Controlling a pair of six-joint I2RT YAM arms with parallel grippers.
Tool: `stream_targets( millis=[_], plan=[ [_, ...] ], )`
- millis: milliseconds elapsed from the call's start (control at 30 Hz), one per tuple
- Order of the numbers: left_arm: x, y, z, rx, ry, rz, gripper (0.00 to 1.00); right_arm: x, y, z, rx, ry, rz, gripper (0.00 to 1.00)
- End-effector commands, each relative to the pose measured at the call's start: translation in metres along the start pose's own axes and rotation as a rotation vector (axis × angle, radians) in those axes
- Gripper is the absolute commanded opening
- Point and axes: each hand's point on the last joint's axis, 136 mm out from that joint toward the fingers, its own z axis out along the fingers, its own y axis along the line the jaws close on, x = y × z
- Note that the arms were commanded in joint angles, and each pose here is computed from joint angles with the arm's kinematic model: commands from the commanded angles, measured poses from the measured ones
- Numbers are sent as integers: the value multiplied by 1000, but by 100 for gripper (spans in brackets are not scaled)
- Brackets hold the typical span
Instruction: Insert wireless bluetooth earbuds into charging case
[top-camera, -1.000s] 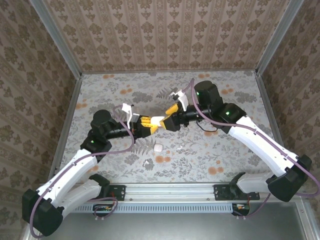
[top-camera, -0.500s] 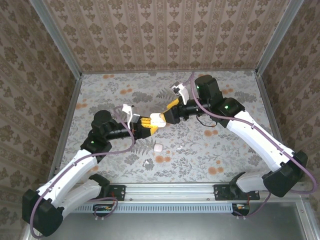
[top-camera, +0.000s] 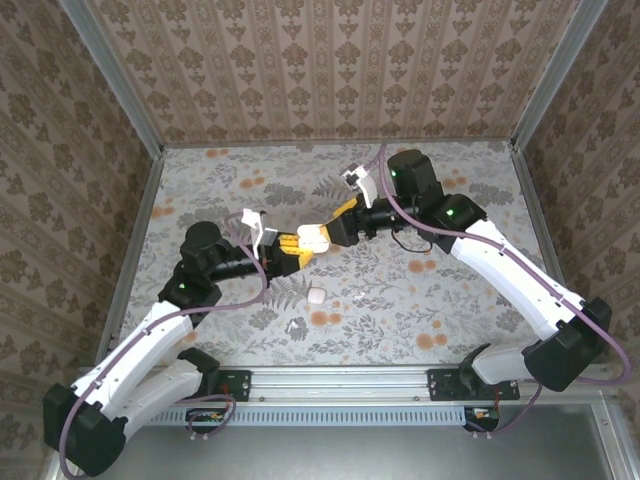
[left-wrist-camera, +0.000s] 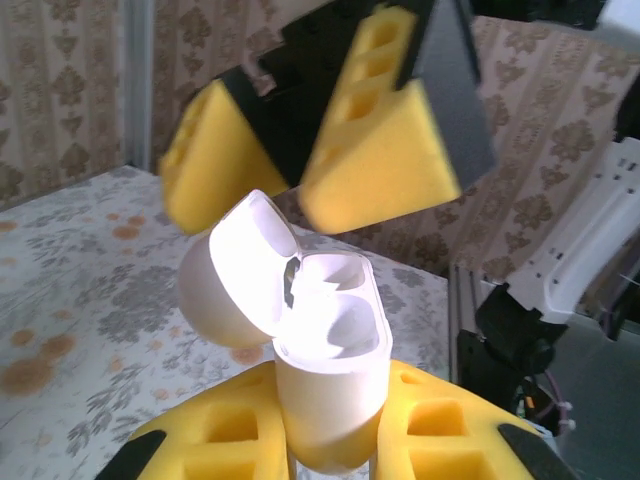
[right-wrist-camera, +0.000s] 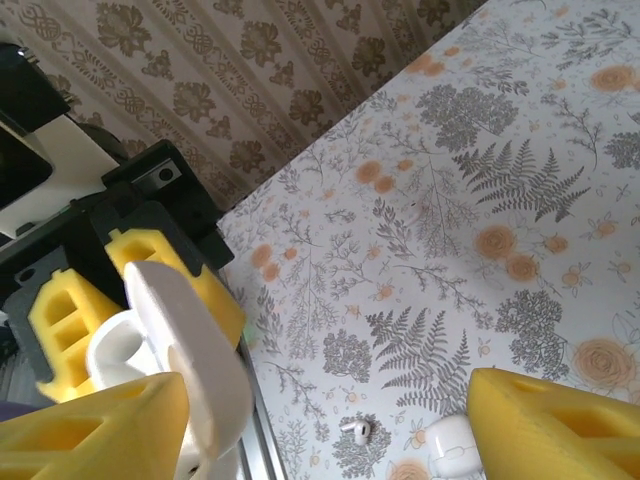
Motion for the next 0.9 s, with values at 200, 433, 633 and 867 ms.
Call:
stream_targets(
  millis=[200, 433, 633, 867],
  plan=[
    [11, 38, -30, -229, -14, -14, 0, 3, -16, -19, 145, -61, 149, 71],
    [21, 48, -56, -366, 1, -8, 0, 65, -57, -3, 322, 23, 386, 63],
    [25, 47, -72, -451, 52, 40, 0, 132, -52, 53, 403, 207, 370, 61],
    [22, 38, -86, -501, 53, 68, 0, 200, -34, 126, 434, 390, 382, 53]
  ],
)
